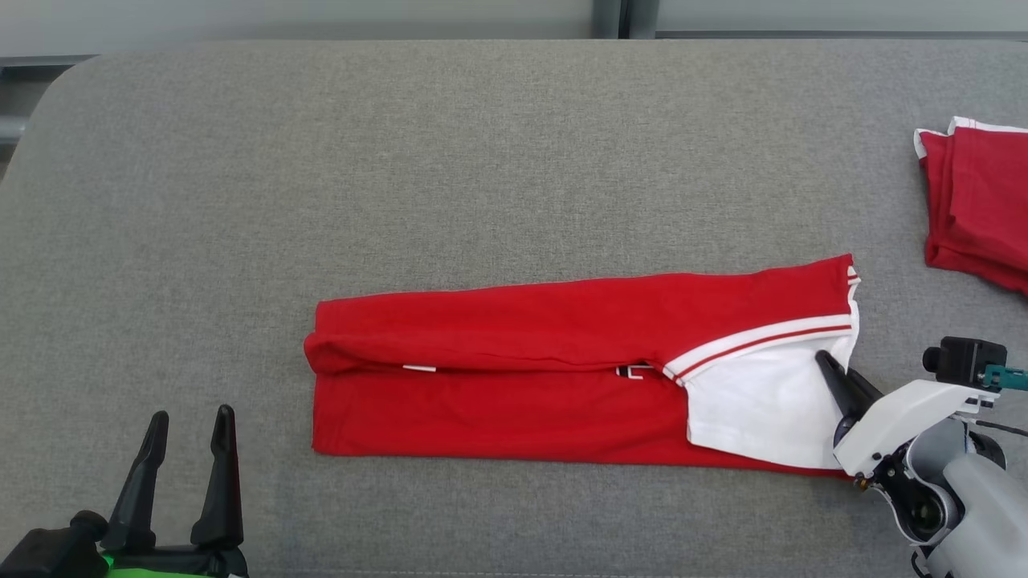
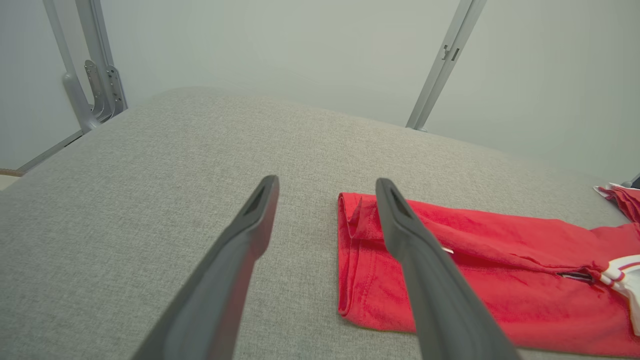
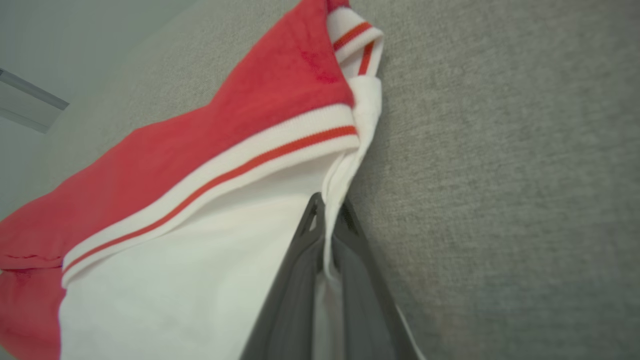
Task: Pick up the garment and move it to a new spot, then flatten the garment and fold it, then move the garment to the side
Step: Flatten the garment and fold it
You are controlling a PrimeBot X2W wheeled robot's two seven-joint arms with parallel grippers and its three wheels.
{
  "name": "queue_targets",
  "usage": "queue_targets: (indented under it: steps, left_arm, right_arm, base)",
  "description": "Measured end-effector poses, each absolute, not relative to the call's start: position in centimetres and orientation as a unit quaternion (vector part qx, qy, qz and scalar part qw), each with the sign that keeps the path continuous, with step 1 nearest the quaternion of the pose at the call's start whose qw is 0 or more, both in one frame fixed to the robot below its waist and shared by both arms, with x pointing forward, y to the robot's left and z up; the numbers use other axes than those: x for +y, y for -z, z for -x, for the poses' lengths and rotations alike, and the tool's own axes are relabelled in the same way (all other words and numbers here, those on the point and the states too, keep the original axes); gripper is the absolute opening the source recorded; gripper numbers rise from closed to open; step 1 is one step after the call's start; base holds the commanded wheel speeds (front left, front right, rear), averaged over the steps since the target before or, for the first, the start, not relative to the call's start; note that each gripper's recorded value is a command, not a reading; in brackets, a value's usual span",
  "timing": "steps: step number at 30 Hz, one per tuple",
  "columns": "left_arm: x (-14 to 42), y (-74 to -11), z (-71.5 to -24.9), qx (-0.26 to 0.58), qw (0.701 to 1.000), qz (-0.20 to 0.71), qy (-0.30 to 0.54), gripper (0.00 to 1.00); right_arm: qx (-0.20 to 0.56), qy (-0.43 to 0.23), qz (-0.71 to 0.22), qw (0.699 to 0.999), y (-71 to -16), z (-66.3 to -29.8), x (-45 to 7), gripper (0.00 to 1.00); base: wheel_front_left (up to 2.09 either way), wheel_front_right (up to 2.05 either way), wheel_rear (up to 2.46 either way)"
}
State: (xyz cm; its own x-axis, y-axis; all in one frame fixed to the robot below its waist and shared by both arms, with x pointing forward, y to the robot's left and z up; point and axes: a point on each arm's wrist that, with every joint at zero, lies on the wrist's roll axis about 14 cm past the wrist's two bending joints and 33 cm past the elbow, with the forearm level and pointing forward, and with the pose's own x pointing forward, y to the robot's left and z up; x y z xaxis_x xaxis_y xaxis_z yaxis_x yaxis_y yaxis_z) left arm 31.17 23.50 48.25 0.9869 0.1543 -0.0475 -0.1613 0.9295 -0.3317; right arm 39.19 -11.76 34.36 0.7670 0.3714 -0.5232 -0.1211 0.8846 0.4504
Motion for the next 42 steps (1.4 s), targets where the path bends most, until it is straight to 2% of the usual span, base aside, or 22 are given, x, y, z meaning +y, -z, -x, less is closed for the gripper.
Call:
queue_targets:
  steps: [5,13,18,22,26,29,33,36,42]
  left_arm:
    - [23.0,-48.3,-31.5,0.008,0.982,0.176,-0.074,1.00]
    - [22.1,-48.4,-32.0,0.005,0.981,0.185,-0.064,1.00]
    - [21.8,-48.4,-32.0,0.003,0.980,0.190,-0.062,1.00]
    - [21.6,-48.3,-32.0,0.005,0.980,0.193,-0.058,1.00]
    - [20.7,-48.1,-32.0,0.011,0.980,0.195,-0.044,1.00]
    - [20.0,-48.1,-32.2,0.010,0.980,0.196,-0.031,1.00]
    - [19.2,-49.0,-32.8,-0.006,0.981,0.195,-0.012,1.00]
    - [19.1,-49.2,-32.8,-0.009,0.981,0.194,-0.009,1.00]
    - [20.0,-49.1,-31.8,-0.010,0.981,0.193,-0.028,1.00]
  right_arm:
    - [0.299,-0.113,-0.218,0.922,-35.6,-40.6,-13.5,0.00]
    - [0.267,-0.032,-0.187,0.945,-38.2,-42.6,-23.0,0.00]
    - [0.247,-0.025,-0.165,0.955,-40.1,-43.3,-25.3,0.00]
    - [0.215,-0.078,-0.170,0.959,-42.7,-44.8,-22.1,0.00]
    - [0.182,-0.178,-0.191,0.948,-46.0,-46.0,-14.9,0.00]
    - [0.198,-0.262,-0.179,0.927,-46.4,-44.4,-9.0,0.00]
    - [0.228,-0.361,-0.191,0.884,-46.3,-40.7,-1.0,0.00]
    - [0.237,-0.397,-0.191,0.866,-46.0,-39.1,2.2,0.00]
    - [0.268,-0.424,-0.163,0.850,-43.9,-37.6,4.7,0.00]
  base:
    - [0.00,0.00,0.00]
    - [0.00,0.00,0.00]
    - [0.00,0.00,0.00]
    - [0.00,0.00,0.00]
    - [0.00,0.00,0.00]
    - [0.00,0.00,0.00]
    - [0.00,0.00,0.00]
    - [0.00,0.00,0.00]
    - [0.00,0.00,0.00]
